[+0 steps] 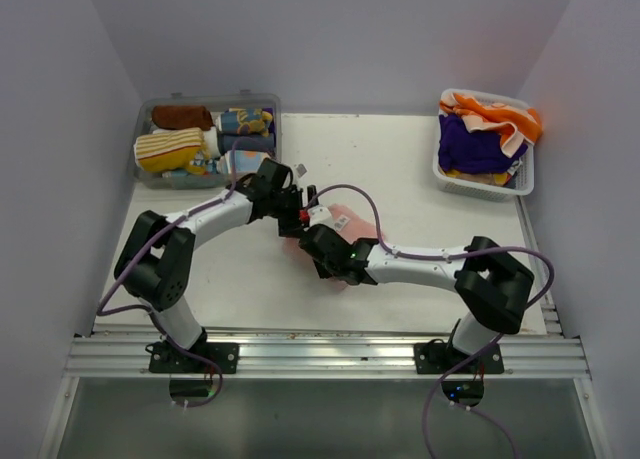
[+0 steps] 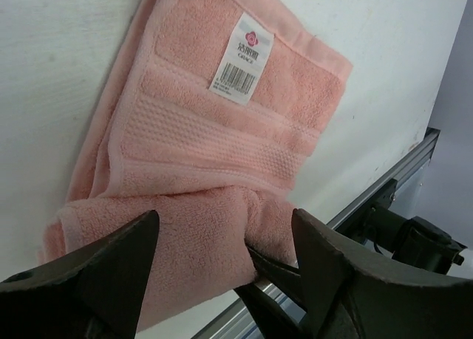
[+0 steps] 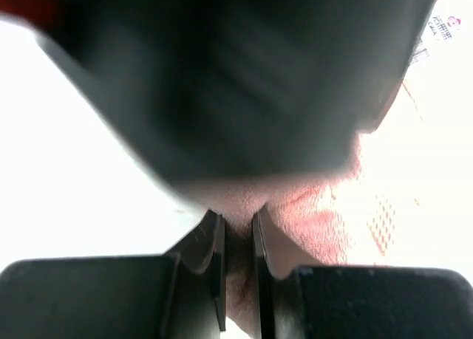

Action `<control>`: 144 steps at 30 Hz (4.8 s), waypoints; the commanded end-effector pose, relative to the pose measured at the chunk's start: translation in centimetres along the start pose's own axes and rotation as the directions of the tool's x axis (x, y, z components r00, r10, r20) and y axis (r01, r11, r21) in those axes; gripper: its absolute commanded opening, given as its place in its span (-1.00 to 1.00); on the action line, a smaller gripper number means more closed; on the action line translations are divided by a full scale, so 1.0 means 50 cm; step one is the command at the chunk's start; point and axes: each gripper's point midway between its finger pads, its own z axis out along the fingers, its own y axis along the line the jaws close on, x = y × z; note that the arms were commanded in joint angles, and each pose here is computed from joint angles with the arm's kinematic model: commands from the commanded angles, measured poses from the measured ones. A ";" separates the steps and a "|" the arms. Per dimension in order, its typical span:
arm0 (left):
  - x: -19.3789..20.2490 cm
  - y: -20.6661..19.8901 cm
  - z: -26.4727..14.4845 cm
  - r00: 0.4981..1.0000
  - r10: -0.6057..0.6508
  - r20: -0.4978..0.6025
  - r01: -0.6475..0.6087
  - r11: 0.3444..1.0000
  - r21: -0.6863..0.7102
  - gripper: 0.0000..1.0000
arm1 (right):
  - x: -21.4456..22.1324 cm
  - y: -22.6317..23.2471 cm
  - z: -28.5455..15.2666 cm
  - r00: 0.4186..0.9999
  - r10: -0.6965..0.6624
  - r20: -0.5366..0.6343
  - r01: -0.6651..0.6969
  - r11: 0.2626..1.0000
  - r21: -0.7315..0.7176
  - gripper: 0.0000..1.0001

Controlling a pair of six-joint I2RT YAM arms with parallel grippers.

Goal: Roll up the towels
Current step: Roll the towel

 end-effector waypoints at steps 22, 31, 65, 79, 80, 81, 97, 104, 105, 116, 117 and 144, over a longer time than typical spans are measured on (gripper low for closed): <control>-0.100 0.003 -0.237 0.948 -0.014 0.317 0.031 0.998 -0.048 0.70 | 0.030 0.101 -0.044 0.866 0.325 -0.379 -0.466 0.800 -0.378 -1.00; 0.022 0.057 -0.217 0.964 -0.105 0.245 0.114 0.993 -0.022 0.66 | 0.038 0.094 -0.020 0.727 0.453 -0.515 -0.665 0.651 -0.365 -1.00; 0.050 0.129 -0.085 0.900 -0.285 0.329 0.316 0.948 -0.042 0.50 | 0.019 0.090 -0.003 0.565 0.532 -0.630 -0.822 0.428 -0.376 -1.00; 0.099 0.173 -0.007 0.940 -0.309 0.146 0.334 0.921 -0.202 0.31 | 0.007 -0.019 -0.066 0.761 0.511 -0.400 -0.631 0.726 -0.273 0.23; 0.101 0.174 -0.005 0.941 -0.309 0.139 0.332 0.921 -0.203 0.30 | -0.029 -0.026 -0.092 0.795 0.502 -0.340 -0.597 0.746 -0.294 0.26; 0.106 0.175 -0.002 0.943 -0.309 0.126 0.329 0.921 -0.206 0.30 | -0.014 -0.045 -0.098 0.835 0.460 -0.303 -0.533 0.813 -0.233 0.29; 0.111 0.176 0.006 0.951 -0.293 0.093 0.307 0.924 -0.229 0.29 | -0.071 0.080 -0.167 0.951 -0.305 0.050 0.299 0.949 0.100 0.52; 0.117 0.179 0.006 0.951 -0.297 0.089 0.310 0.921 -0.236 0.29 | -0.042 0.081 -0.102 0.915 -0.402 0.023 0.391 0.901 0.186 0.49; 0.117 0.180 0.006 0.950 -0.298 0.089 0.311 0.921 -0.236 0.29 | -0.044 0.077 -0.093 0.911 -0.412 0.029 0.398 0.893 0.210 0.43; 0.107 0.161 -0.006 0.953 -0.288 0.097 0.303 0.929 -0.213 0.37 | 0.011 0.087 -0.044 0.931 -0.366 -0.017 0.365 0.923 0.118 -0.31; 0.106 0.157 -0.009 0.954 -0.285 0.094 0.299 0.932 -0.207 0.39 | -0.012 0.082 -0.047 0.950 -0.311 0.012 0.309 0.946 0.095 -0.62; 0.081 0.089 -0.038 0.979 -0.198 0.055 0.199 0.980 -0.009 0.67 | 0.011 0.090 -0.036 0.919 0.309 -0.245 -0.394 0.702 -0.593 -0.98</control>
